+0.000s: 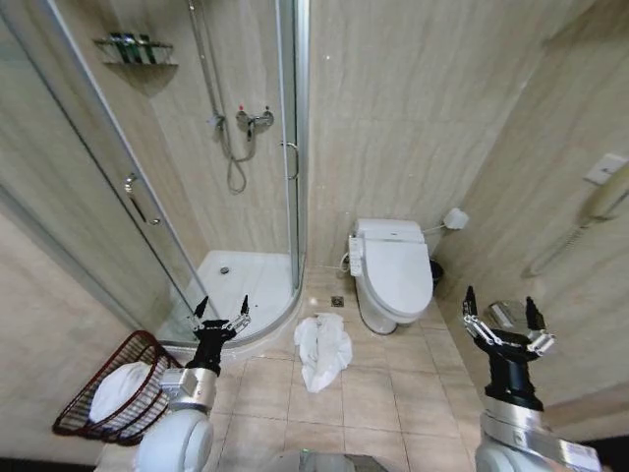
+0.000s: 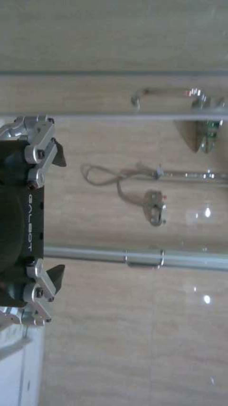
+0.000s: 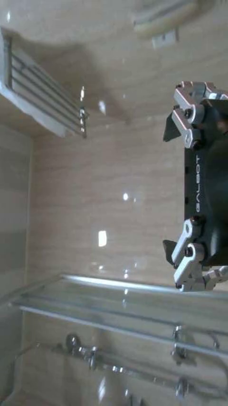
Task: Discard the used towel into the hamper.
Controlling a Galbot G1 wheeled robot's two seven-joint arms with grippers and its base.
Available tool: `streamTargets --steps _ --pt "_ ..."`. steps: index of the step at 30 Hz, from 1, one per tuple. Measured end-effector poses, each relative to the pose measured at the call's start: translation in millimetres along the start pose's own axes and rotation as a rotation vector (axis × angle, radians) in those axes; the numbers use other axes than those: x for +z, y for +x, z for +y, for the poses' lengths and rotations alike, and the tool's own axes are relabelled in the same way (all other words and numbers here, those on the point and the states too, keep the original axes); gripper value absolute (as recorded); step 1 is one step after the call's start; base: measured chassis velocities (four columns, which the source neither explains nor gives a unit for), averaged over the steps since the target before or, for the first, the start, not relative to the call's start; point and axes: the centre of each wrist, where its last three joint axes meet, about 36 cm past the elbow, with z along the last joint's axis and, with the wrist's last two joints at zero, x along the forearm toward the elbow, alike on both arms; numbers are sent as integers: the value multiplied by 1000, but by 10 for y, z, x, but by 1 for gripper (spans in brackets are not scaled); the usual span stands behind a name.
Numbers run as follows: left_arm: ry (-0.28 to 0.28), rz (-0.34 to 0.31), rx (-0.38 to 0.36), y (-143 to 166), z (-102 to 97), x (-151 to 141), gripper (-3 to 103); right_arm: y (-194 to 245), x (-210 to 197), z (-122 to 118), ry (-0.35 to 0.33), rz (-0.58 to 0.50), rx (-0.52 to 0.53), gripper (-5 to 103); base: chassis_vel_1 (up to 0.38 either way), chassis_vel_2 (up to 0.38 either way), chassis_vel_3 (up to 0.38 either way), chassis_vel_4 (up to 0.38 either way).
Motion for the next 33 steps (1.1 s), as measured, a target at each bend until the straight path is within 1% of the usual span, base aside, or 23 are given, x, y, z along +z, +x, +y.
streamTargets --steps 5,9,12,14,22,33 --pt "0 0 0 0 0 0 100 6 6 -10 10 2 0 100 74 86 82 85" --pt "0 0 0 0 0 0 100 26 8 -38 19 31 13 100 5 5 13 5" --pt "0 0 0 0 0 0 100 16 9 -41 28 51 54 100 0 0 0 0" --pt "0 0 0 0 0 0 100 13 9 -42 28 52 59 100 0 0 0 0" --pt "0 0 0 0 0 0 100 6 0 -36 26 54 62 100 0 0 0 0" --pt "0 0 0 0 0 0 100 10 5 -48 24 52 63 100 -63 56 56 -59"
